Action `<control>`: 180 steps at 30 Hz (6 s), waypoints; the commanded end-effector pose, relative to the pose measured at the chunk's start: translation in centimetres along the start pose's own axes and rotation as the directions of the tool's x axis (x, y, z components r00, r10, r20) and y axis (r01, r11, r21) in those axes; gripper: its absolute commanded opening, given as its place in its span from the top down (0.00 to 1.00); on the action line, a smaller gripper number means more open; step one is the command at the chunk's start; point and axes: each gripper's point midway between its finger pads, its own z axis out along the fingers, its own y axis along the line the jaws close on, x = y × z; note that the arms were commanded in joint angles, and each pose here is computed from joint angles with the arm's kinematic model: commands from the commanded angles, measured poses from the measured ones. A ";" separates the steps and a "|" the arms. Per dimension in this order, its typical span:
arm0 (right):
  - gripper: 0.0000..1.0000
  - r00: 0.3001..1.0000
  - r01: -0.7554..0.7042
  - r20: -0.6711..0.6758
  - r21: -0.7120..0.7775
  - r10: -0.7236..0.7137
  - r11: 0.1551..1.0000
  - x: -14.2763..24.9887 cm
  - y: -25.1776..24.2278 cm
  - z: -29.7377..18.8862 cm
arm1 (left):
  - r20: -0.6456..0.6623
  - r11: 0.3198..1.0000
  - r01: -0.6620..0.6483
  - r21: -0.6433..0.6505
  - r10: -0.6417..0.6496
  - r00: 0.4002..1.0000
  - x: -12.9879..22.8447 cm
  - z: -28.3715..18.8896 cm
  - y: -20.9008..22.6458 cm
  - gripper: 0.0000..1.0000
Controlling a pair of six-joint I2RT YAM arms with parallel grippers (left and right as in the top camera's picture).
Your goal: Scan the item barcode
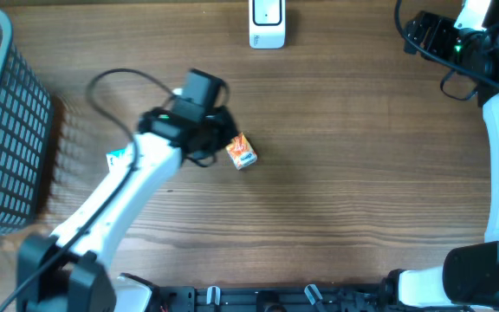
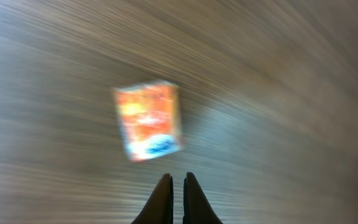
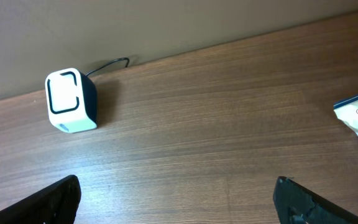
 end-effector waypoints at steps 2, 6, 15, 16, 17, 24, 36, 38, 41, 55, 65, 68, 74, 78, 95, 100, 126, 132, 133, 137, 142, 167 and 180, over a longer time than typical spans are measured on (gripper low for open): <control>0.00 1.000 -0.016 -0.001 0.011 0.016 1.000 0.0 -0.2 0.2 | 0.119 0.991 0.123 -0.053 -0.116 0.986 -4.0 -3.6 4.2 0.96; 0.00 1.000 -0.016 -0.001 0.011 0.016 1.000 0.0 -0.2 0.2 | 0.211 0.981 0.191 -0.014 -0.184 0.960 -6.2 -7.8 6.1 0.87; 0.00 0.987 -0.154 -0.052 -0.041 0.152 0.987 1.0 0.7 0.2 | 0.372 0.983 0.180 0.017 -0.174 0.912 -7.4 -14.8 9.2 0.00; 0.00 0.983 -0.177 -0.052 -0.040 0.175 0.983 1.0 0.7 0.2 | 0.375 0.982 0.189 0.014 -0.180 0.909 -7.4 -15.0 9.5 0.00; 0.00 0.981 -0.189 -0.053 -0.040 0.187 0.981 1.0 0.8 0.2 | 0.378 0.981 0.196 0.007 -0.184 0.907 -7.4 -15.1 9.8 0.00; 0.00 0.904 -0.388 -0.273 -0.205 0.328 0.899 4.4 5.3 -0.2 | 0.371 0.979 0.206 -0.007 -0.189 0.909 -7.4 -14.8 10.1 0.00; 0.00 0.834 -0.130 -0.544 -0.357 -0.093 0.925 21.3 15.1 5.6 | 0.372 0.979 0.206 -0.007 -0.189 0.909 -7.4 -14.9 10.1 0.00; 0.00 0.816 -0.113 -0.546 -0.475 -0.191 0.873 23.4 17.7 5.7 | 0.372 0.979 0.206 -0.007 -0.189 0.909 -7.4 -14.9 10.1 0.00; 0.00 0.775 -0.121 -0.568 -0.563 -0.276 0.818 26.5 21.1 5.9 | 0.372 0.979 0.206 -0.007 -0.189 0.909 -7.4 -14.9 10.1 0.00; 0.10 0.742 -0.117 -0.635 -0.438 -0.215 0.891 30.0 21.9 9.0 | 0.372 0.979 0.206 -0.007 -0.189 0.909 -7.4 -14.9 10.1 0.00; 0.40 0.734 -0.151 -0.647 -0.450 -0.205 0.880 32.2 24.1 10.8 | 0.371 0.979 0.206 -0.007 -0.189 0.909 -7.4 -14.8 10.1 0.00; 0.36 0.728 -0.140 -0.645 -0.471 -0.231 0.871 33.6 25.1 11.3 | 0.372 0.979 0.206 -0.008 -0.189 0.909 -7.4 -14.9 10.1 0.00; 0.36 0.715 -0.124 -0.650 -0.480 -0.258 0.868 34.9 25.7 11.4 | 0.372 0.979 0.206 -0.007 -0.189 0.909 -7.4 -14.9 10.1 0.00; 0.43 0.726 -0.075 -0.637 -0.448 -0.260 0.891 35.3 25.4 11.9 | 0.371 0.979 0.206 -0.007 -0.189 0.909 -7.4 -14.8 10.1 0.00; 0.96 0.725 -0.044 -0.648 -0.379 -0.232 0.924 35.6 24.3 12.3 | 0.372 0.979 0.206 -0.007 -0.189 0.909 -7.4 -14.9 10.1 0.00; 0.96 0.715 -0.062 -0.660 -0.389 -0.231 0.919 35.8 24.5 11.9 | 0.372 0.979 0.206 -0.007 -0.189 0.909 -7.4 -14.9 10.1 0.00; 0.96 0.747 -0.629 -0.645 -0.764 -0.160 0.147 21.5 17.7 3.5 | 0.372 0.979 0.206 -0.007 -0.189 0.909 -7.4 -14.9 10.1 0.00; 0.96 0.716 -0.664 -0.682 -0.732 -0.151 0.154 23.4 17.3 3.6 | 0.372 0.979 0.206 -0.007 -0.189 0.909 -7.4 -14.9 10.1 0.00; 0.96 0.710 -0.671 -0.688 -0.725 -0.150 0.156 23.4 17.3 3.6 | 0.372 0.979 0.206 -0.007 -0.188 0.909 -7.4 -14.9 10.1 0.00; 0.96 0.692 -0.688 -0.707 -0.708 -0.147 0.160 23.3 17.3 3.6 | 0.372 0.979 0.206 -0.007 -0.189 0.909 -7.4 -14.9 10.1 0.00; 0.96 0.700 -0.679 -0.697 -0.717 -0.155 0.158 23.3 17.5 3.6 | 0.372 0.979 0.206 -0.007 -0.189 0.909 -7.4 -14.9 10.1 0.00; 0.96 0.644 -0.695 -0.716 -0.695 -0.268 0.187 19.9 22.0 3.1 | 0.372 0.979 0.206 -0.007 -0.189 0.909 -7.4 -14.9 10.1 0.00; 0.95 0.711 -0.660 -0.700 -0.697 -0.067 0.281 18.6 22.8 6.9 | 0.372 0.979 0.206 -0.007 -0.189 0.909 -7.4 -14.9 10.1 0.00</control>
